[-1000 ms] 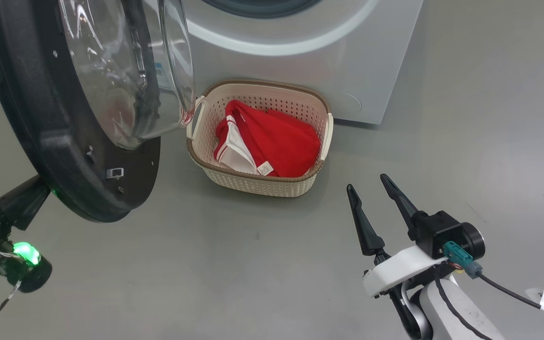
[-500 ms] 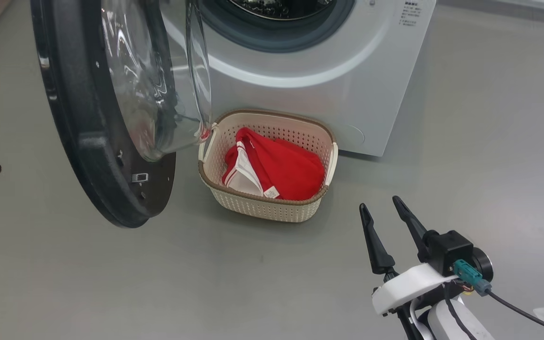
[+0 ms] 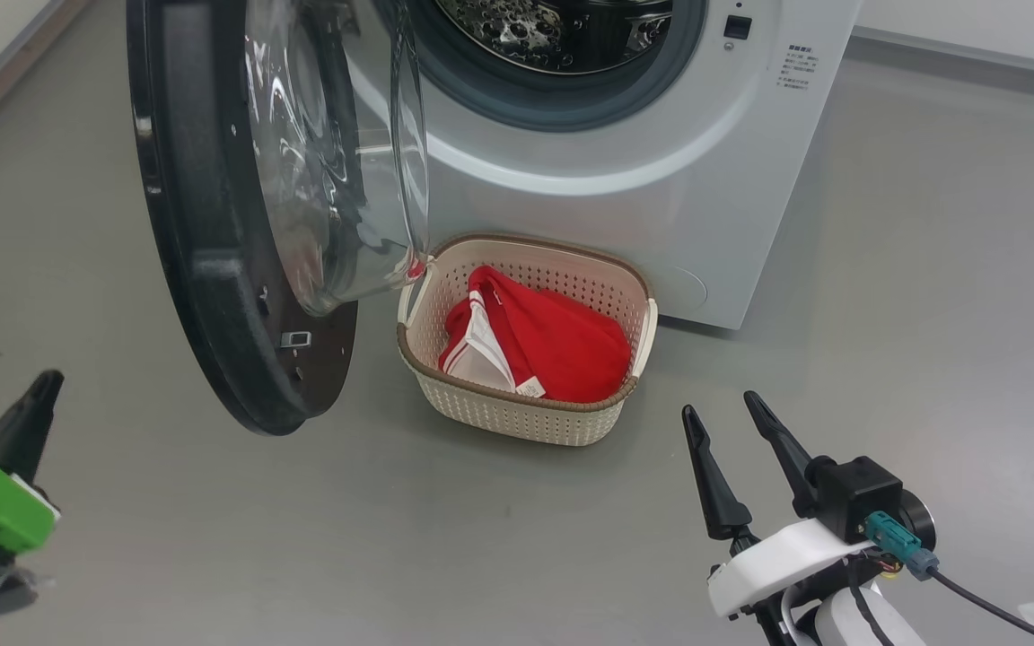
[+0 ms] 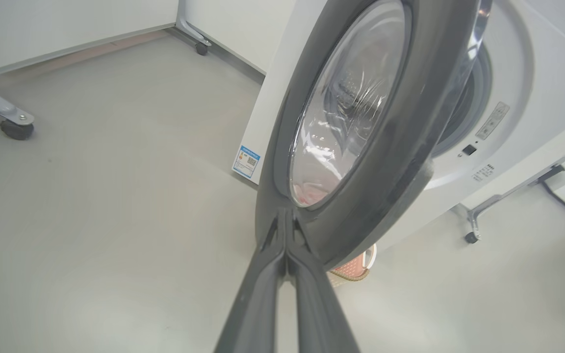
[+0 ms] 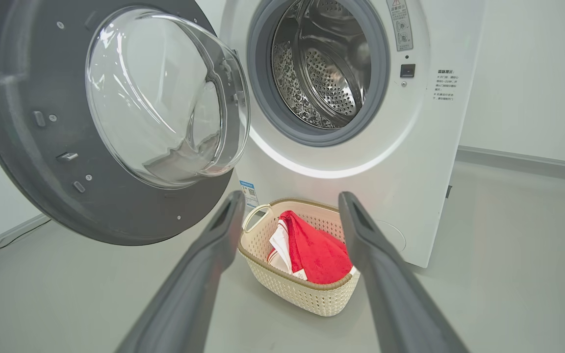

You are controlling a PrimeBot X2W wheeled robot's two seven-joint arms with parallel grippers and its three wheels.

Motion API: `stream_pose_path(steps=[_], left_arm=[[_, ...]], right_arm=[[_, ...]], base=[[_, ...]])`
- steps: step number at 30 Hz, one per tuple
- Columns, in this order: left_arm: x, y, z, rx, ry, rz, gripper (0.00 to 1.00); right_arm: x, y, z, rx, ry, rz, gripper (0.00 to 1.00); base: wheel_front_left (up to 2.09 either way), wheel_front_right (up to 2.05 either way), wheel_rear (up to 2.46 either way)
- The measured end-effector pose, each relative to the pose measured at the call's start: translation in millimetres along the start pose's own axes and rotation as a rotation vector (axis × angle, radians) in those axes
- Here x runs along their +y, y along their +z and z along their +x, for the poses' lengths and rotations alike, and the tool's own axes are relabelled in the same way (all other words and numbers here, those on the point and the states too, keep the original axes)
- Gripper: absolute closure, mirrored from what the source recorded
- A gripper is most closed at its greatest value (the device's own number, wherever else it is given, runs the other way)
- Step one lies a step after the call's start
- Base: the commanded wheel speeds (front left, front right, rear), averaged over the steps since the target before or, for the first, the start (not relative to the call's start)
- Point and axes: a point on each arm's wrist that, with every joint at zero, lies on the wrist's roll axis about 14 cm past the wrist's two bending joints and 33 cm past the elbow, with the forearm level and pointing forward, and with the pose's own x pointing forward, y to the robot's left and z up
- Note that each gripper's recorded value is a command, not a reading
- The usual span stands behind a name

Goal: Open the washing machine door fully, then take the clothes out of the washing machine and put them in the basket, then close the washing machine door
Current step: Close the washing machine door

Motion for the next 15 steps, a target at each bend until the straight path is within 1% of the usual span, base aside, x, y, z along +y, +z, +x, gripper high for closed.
stream_pose_path(steps=[2, 6, 7, 8, 9, 13, 15], left_arm=[[5.9, -14.2, -6.2, 0.011, 0.031, 0.082, 1.00], [12.8, -38.9, -16.4, 0.006, 0.059, 0.160, 1.00], [12.8, -38.9, -16.4, 0.006, 0.059, 0.160, 1.00], [16.3, -43.1, -21.2, -0.015, 0.070, 0.215, 1.00], [16.3, -43.1, -21.2, -0.015, 0.070, 0.215, 1.00], [21.7, -45.8, -28.5, -0.071, 0.080, 0.296, 0.99], [22.5, -46.9, -31.4, -0.100, 0.078, 0.335, 0.23]], right_arm=[[0.4, -0.9, -1.0, 0.003, 0.001, 0.001, 0.00], [2.1, -2.7, -2.9, 0.008, 0.008, 0.004, 0.00], [2.1, -2.7, -2.9, 0.008, 0.008, 0.004, 0.00], [2.5, -2.6, -3.2, 0.008, 0.009, 0.004, 0.00], [2.5, -2.6, -3.2, 0.008, 0.009, 0.004, 0.00], [3.6, -1.7, -3.5, 0.005, 0.014, 0.003, 0.00], [4.3, -1.3, -3.9, 0.004, 0.018, 0.003, 0.00]], base=[[0.00, 0.00, 0.00], [0.00, 0.00, 0.00], [0.00, 0.00, 0.00], [0.00, 0.00, 0.00], [0.00, 0.00, 0.00], [0.00, 0.00, 0.00], [0.00, 0.00, 0.00]])
